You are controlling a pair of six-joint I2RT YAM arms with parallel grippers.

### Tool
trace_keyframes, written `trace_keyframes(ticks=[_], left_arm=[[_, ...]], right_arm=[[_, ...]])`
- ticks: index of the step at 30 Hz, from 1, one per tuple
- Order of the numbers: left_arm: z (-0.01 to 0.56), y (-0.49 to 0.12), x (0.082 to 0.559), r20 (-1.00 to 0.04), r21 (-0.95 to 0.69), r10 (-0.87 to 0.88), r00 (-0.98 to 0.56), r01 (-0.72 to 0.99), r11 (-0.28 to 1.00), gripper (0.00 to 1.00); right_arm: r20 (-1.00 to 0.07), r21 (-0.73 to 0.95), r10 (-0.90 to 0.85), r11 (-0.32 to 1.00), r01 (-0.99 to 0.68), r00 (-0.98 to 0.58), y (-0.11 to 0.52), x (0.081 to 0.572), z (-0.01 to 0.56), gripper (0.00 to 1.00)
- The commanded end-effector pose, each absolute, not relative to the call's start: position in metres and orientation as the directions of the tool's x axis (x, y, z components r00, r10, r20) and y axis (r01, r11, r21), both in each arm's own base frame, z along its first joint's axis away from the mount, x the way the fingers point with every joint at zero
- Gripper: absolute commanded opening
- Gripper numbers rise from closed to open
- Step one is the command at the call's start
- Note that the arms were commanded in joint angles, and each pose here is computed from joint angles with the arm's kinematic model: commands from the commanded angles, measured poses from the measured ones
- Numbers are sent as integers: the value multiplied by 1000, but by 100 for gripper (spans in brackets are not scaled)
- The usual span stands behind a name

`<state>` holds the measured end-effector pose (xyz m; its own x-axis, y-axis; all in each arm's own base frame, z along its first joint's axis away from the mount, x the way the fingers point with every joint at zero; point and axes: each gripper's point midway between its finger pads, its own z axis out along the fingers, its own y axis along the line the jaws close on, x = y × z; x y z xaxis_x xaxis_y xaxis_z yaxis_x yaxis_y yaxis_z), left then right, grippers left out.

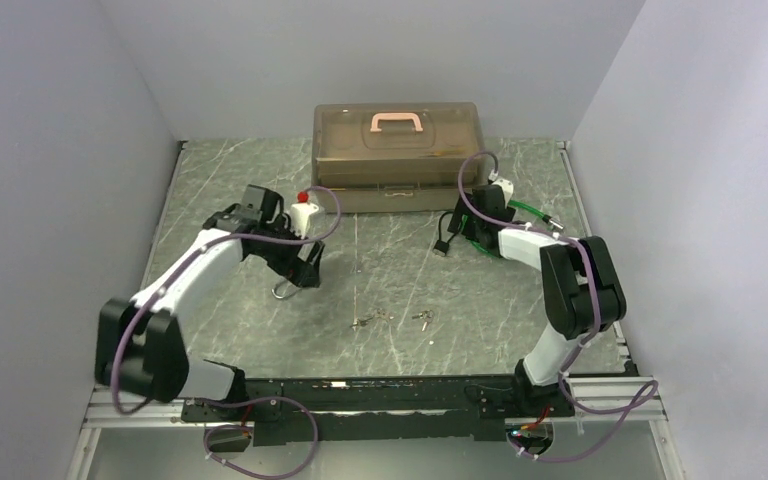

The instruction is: Unlock with the key

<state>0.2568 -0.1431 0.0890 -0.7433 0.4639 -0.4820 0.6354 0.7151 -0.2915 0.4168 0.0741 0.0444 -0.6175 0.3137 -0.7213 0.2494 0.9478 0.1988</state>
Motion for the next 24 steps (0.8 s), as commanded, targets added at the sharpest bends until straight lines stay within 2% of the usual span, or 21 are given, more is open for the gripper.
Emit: trace_keyframes(ticks=[1,5,11,20,24], left_arm=[[166,-149,260,-672,-197,448,-590,726,659,100],[213,-136,261,-745,-113,418,-519,716,689,99],[256,-114,257,-764,-109,385,-518,691,715,99],[256,-88,231,-728,-56,445,-521,693,718,99],[262,-86,220,-744,-25,450,-494,694,719,99]], right_arm=[[-728,223,331,942,249,-600,79,434,45,89],[-707,232,337,941,246,-622,84,434,34,75],[-679,260,335,942,213,-653,108,421,23,59],[-663,287,308,946,149,-682,164,357,23,54],[-651,293,285,949,114,-704,186,331,24,50]])
